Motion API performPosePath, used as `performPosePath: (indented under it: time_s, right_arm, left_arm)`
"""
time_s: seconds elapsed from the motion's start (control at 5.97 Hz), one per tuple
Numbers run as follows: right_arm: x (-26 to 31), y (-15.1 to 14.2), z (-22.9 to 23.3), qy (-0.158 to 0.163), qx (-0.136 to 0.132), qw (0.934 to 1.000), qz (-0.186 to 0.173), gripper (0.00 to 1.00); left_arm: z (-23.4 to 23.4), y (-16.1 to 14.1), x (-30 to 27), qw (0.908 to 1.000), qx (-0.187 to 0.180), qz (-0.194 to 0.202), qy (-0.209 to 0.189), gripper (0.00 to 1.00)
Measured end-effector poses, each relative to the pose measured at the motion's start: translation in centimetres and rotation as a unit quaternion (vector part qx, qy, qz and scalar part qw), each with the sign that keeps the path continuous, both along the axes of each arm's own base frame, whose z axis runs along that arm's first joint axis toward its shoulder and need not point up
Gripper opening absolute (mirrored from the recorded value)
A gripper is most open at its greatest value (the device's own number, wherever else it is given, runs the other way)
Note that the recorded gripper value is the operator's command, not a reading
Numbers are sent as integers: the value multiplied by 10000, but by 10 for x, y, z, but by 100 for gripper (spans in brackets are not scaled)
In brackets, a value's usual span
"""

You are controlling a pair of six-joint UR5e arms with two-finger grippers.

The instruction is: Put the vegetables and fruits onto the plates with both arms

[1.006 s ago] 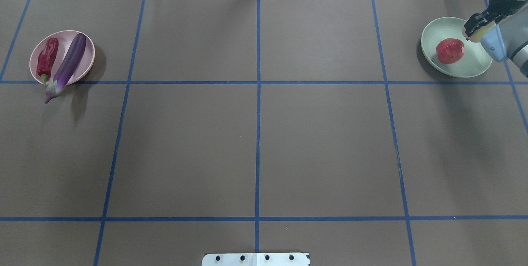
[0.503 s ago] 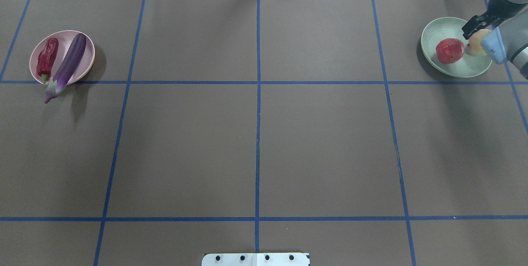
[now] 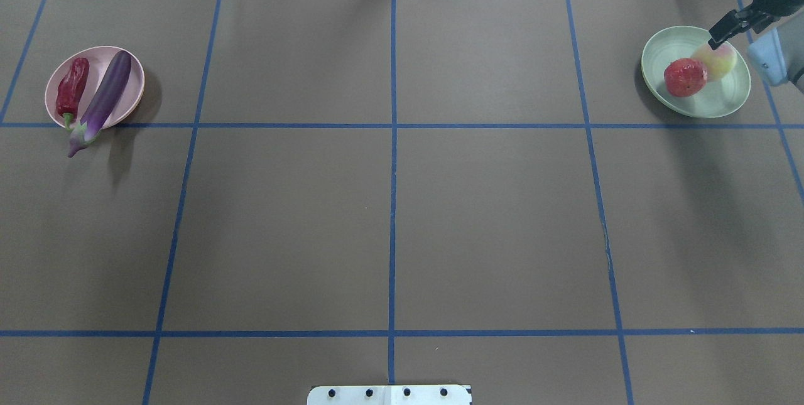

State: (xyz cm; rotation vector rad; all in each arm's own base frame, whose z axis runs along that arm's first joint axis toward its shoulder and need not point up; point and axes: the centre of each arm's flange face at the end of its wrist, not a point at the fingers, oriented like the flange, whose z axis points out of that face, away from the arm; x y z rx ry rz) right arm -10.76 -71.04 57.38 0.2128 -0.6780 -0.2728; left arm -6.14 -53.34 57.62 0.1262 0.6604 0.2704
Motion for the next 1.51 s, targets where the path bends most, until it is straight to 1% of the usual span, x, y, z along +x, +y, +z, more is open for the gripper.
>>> performPosePath:
  time_s: [0.17,0.34,0.5,0.67,0.84,1.01,1.17,1.34,1.51]
  right_arm:
    - [20,12,-13,-157,11,9999,62,100]
    - [42,31,-28,-246,-123,9995,137,100]
    - [62,59,-36,-389,-361,9984,208,100]
    - [81,103,-30,-561,-537,9966,272,100]
    - [97,153,-15,-659,-607,9954,337,100]
    - [108,199,8,-650,-710,9946,395,100]
    - [116,228,32,-560,-853,9937,468,100]
    - [127,239,43,-482,-941,9927,584,100]
    - [141,243,43,-455,-1077,9903,747,100]
  left_arm:
    - [0,0,0,10000,1,2,-1,100]
    - [0,0,0,10000,-4,3,-7,100]
    - [1,0,0,10000,-14,3,-14,100]
    - [5,0,0,10000,-51,3,-17,100]
    - [12,0,0,9999,-115,7,-17,100]
    - [19,-1,0,9998,-180,11,-15,100]
    - [23,-2,0,9997,-224,10,-14,100]
    - [26,-2,0,9997,-250,13,-15,100]
    - [28,0,0,9997,-262,18,-8,100]
